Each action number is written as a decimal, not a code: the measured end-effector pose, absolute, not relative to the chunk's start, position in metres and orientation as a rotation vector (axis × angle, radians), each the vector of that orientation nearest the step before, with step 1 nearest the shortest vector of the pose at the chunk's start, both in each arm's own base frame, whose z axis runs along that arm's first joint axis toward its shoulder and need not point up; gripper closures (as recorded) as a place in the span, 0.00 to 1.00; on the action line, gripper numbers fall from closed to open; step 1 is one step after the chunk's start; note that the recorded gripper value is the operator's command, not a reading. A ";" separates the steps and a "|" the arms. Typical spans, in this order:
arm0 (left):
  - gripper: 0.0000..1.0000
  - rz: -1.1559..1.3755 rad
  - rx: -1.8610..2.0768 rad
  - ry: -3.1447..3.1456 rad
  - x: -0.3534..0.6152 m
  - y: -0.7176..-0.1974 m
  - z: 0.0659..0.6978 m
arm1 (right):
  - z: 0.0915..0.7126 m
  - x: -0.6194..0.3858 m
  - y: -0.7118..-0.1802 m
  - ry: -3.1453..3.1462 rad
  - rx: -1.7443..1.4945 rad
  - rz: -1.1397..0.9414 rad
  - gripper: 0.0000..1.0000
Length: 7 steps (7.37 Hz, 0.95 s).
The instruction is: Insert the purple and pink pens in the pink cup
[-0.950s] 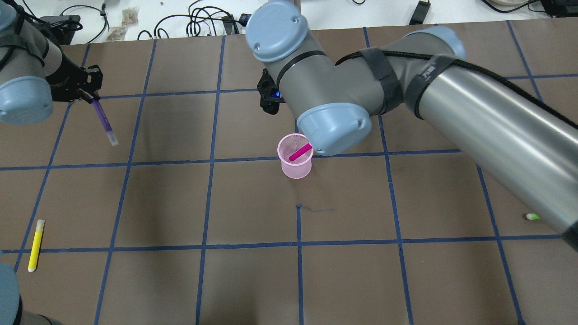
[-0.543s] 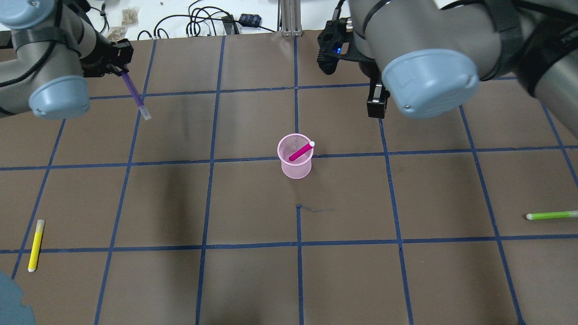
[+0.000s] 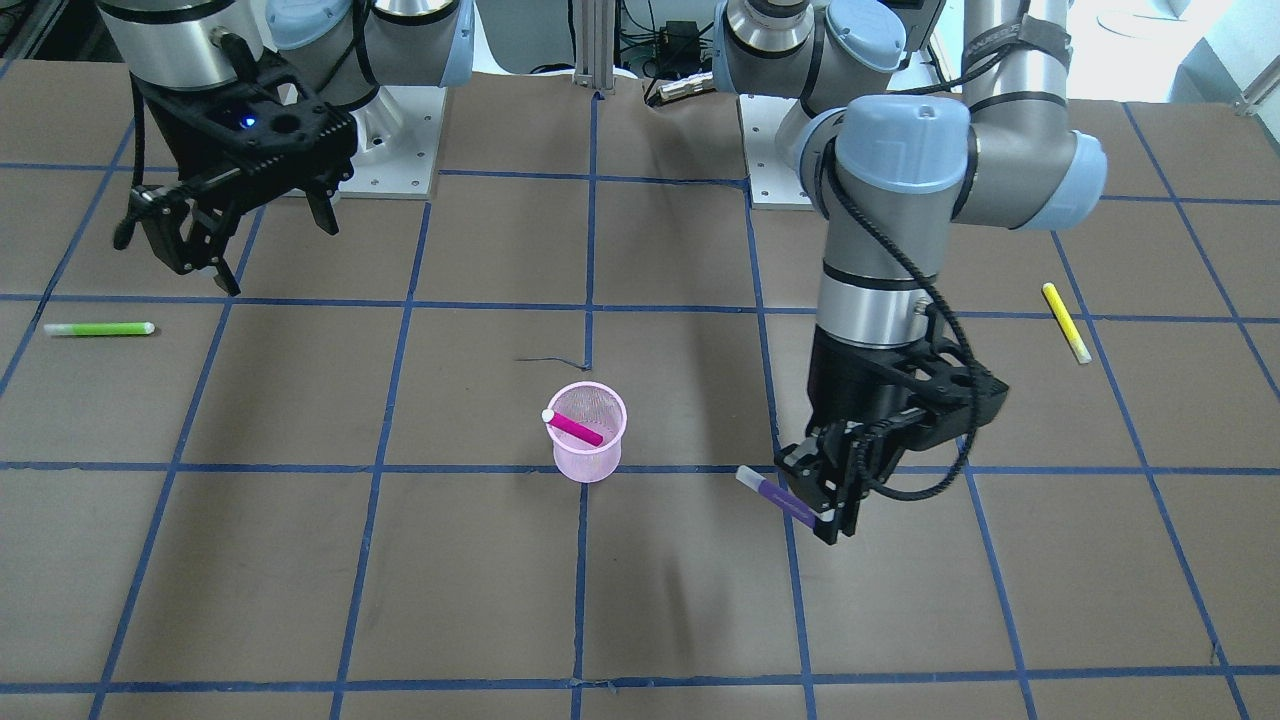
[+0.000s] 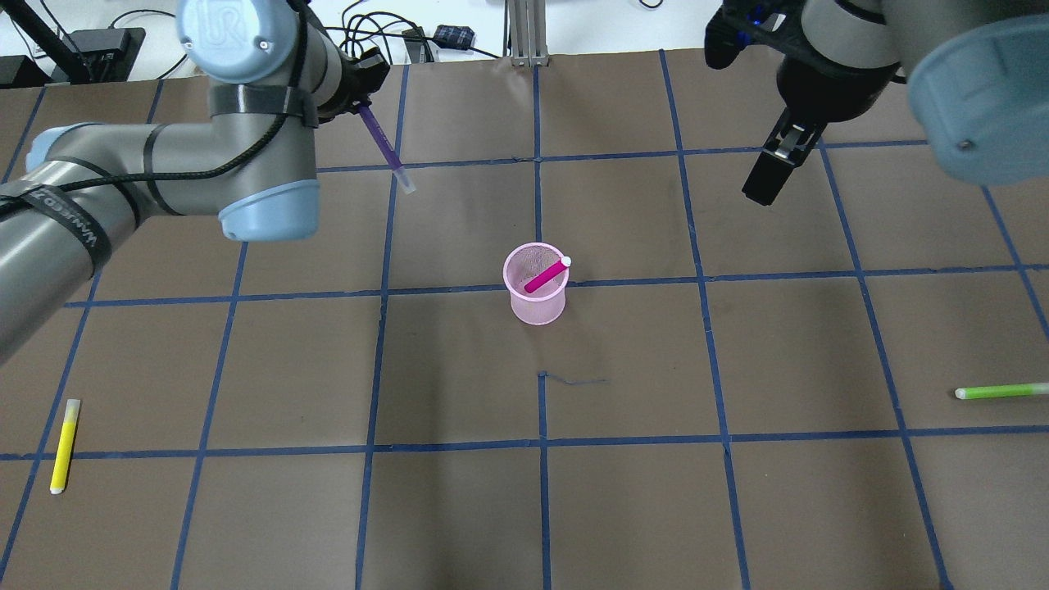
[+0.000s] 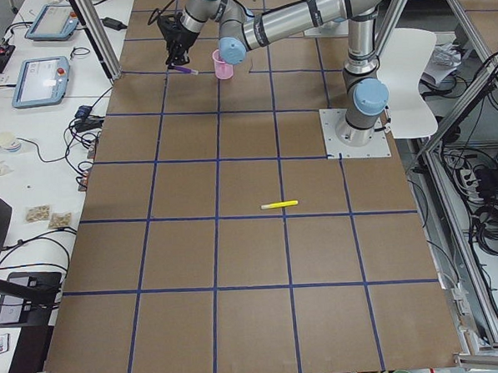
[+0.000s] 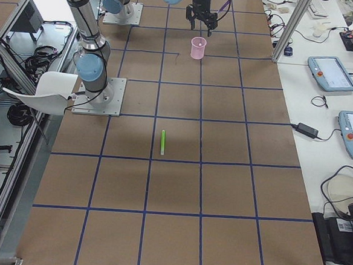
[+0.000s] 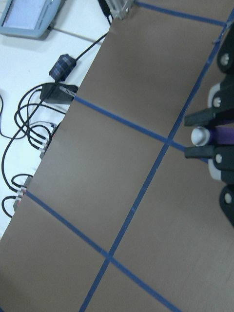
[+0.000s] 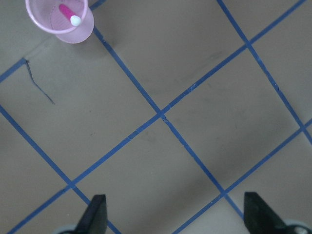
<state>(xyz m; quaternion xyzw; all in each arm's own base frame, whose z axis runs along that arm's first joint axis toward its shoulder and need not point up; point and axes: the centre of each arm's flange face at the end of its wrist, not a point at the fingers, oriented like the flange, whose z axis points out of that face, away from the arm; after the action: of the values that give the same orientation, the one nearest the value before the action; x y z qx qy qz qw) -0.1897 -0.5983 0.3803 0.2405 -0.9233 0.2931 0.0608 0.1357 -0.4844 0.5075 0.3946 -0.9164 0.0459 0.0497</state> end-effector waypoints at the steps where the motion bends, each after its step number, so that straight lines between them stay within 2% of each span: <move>1: 1.00 0.890 0.725 -2.773 -0.218 -0.587 0.374 | 0.512 0.130 -0.481 -2.871 1.016 0.154 0.00; 5: 1.00 0.938 0.726 -2.757 -0.288 -0.543 0.353 | 0.503 0.148 -0.474 -3.044 0.479 0.164 0.00; 7: 1.00 0.947 0.722 -2.759 -0.313 -0.526 0.349 | 0.501 0.180 -0.473 -3.077 0.261 0.245 0.00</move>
<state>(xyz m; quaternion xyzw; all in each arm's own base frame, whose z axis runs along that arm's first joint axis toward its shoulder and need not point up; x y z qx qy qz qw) -0.3134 -0.5258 0.3489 0.2398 -0.9160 0.3142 0.0681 0.1802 -0.4729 0.5011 0.0844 -0.9930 0.0791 0.0220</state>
